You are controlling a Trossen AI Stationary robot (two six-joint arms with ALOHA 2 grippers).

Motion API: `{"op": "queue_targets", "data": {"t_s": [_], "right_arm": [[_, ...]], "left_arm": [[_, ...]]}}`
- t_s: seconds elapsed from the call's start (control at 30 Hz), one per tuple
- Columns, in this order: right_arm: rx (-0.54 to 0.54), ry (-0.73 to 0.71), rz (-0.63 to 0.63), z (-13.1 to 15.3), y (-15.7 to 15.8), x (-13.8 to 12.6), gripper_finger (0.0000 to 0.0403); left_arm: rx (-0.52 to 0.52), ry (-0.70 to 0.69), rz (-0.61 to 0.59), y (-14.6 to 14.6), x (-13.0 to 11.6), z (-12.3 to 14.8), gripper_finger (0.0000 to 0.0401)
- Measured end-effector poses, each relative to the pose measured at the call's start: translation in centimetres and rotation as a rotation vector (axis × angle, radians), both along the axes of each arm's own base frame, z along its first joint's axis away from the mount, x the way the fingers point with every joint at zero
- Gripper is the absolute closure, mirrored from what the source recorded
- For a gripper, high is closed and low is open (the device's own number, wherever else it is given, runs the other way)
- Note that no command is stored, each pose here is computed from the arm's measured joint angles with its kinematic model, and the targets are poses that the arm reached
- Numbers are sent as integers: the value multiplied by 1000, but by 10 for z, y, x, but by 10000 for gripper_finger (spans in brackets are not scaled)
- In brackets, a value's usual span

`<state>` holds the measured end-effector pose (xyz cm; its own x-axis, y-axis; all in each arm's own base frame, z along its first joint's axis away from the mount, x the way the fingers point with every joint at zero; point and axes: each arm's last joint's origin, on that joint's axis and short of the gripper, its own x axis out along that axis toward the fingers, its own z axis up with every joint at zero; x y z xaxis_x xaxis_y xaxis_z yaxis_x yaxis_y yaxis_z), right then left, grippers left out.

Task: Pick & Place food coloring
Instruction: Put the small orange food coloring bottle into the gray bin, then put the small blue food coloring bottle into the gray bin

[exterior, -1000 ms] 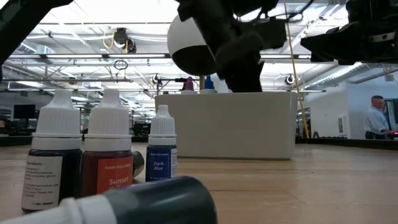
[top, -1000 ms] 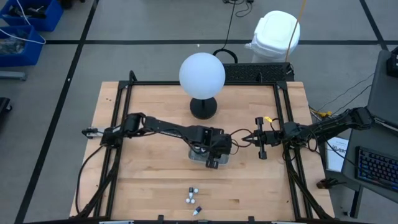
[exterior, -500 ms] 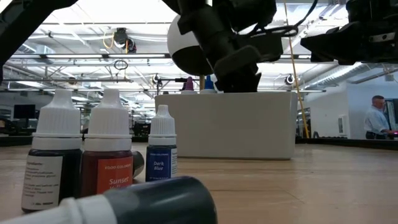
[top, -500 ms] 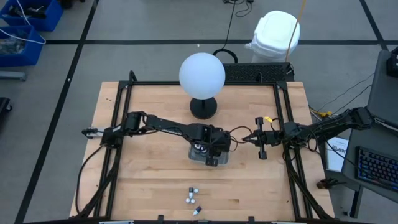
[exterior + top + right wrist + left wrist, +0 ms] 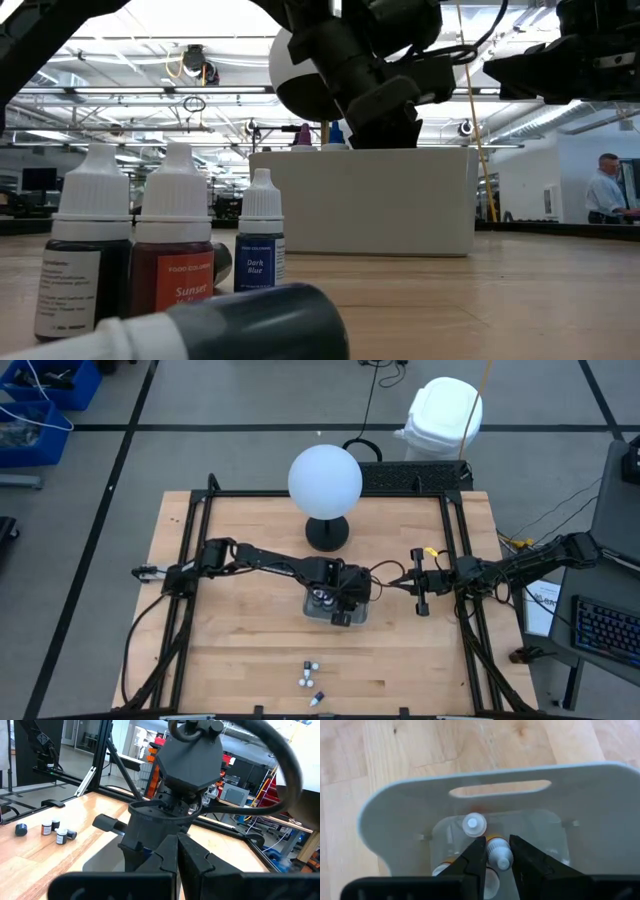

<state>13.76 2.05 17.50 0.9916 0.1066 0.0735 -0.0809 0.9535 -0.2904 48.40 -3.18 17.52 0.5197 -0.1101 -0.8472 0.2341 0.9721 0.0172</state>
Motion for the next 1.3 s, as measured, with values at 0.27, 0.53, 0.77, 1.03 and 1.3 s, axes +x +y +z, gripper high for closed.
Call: {"op": "queue_targets", "data": {"t_s": [0.27,0.53,0.77,1.03,1.3], "right_arm": [[2,0,0,0,0,0,403],[1,0,0,0,0,0,403],[2,-9,1,1,0,0,403],[26,-17,4,2,0,0,403],[17,-17,5,2,0,0,403]], "left_arm": [[-13,-19,20,1,2,1,287],[2,-28,2,3,3,4,258],[66,-29,4,-4,-12,80,256],[232,34,48,-28,-109,194,260],[168,-254,286,-29,-243,236,366]]}}
